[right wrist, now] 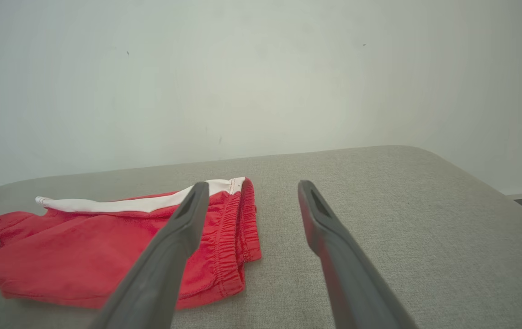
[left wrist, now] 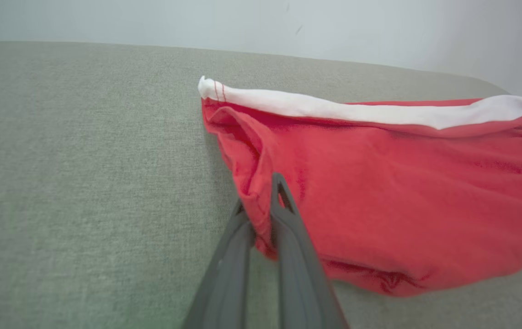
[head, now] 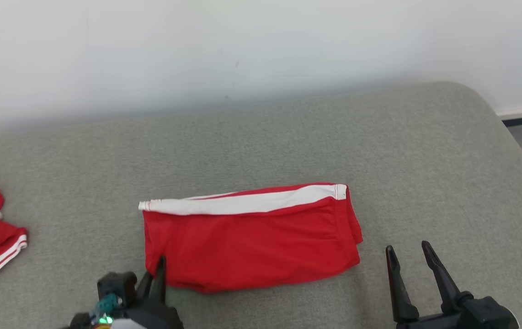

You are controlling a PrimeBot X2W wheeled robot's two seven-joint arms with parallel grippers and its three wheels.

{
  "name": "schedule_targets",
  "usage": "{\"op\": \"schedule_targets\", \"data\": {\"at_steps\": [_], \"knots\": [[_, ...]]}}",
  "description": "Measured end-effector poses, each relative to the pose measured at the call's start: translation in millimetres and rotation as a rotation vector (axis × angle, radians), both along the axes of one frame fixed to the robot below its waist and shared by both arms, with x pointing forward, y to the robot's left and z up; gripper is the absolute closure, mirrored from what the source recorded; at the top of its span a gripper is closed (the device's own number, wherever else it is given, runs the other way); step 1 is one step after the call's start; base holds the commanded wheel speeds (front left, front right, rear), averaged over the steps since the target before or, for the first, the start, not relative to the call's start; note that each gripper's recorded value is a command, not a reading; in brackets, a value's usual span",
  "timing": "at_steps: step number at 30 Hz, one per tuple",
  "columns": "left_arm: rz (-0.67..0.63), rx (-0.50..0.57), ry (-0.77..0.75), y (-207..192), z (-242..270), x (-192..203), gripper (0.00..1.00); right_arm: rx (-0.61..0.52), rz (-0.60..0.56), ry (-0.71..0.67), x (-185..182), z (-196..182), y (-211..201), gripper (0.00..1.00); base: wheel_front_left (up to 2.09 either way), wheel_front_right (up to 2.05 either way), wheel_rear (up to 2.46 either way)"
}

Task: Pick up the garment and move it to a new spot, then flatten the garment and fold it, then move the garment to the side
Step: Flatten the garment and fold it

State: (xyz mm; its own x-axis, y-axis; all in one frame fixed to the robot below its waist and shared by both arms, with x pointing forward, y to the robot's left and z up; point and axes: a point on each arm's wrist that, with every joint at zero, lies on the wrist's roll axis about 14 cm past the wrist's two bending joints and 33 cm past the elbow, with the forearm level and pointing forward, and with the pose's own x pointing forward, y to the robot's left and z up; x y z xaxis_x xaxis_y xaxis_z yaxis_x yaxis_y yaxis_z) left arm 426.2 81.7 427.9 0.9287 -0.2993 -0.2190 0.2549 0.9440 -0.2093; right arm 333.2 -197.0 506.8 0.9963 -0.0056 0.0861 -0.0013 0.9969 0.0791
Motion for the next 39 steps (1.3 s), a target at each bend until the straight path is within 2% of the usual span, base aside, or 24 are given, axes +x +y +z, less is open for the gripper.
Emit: {"op": "schedule_targets", "data": {"at_steps": [5, 6, 7, 8, 14, 22, 30, 39], "knots": [[0.035, -0.028, 0.024, 6, -7, -24, 1.0, -0.002, 0.023, 0.014, -2, -5, 6, 0.0, 0.0, 0.0, 0.0], [0.046, -0.032, 0.021, 9, -6, -26, 0.85, -0.003, 0.028, 0.015, -1, -5, 7, 0.0, 0.0, 0.0, 0.0], [0.053, -0.035, 0.015, 11, -4, -26, 0.11, -0.003, 0.032, 0.017, -1, -6, 8, 0.0, 0.0, 0.0, 0.0], [0.062, -0.038, 0.006, 13, -2, -25, 0.0, -0.003, 0.036, 0.021, -1, -7, 9, 0.0, 0.0, 0.0, 0.0], [0.142, -0.05, -0.123, 35, 35, -16, 0.0, -0.003, 0.054, 0.025, 5, -9, 14, 0.0, 0.0, 0.0, 0.0], [0.267, 0.014, -0.28, 82, 74, -29, 0.0, -0.011, 0.069, 0.022, 14, -8, 18, 0.0, 0.0, 0.0, 0.0], [0.303, 0.089, -0.287, 103, 69, -53, 0.0, -0.019, 0.028, 0.06, 14, -19, 3, 0.0, 0.0, 0.0, 0.0], [0.339, 0.086, -0.198, 118, 41, -73, 0.0, -0.01, 0.019, 0.138, 13, -44, 1, 0.0, 0.0, 0.0, 0.0]]}}
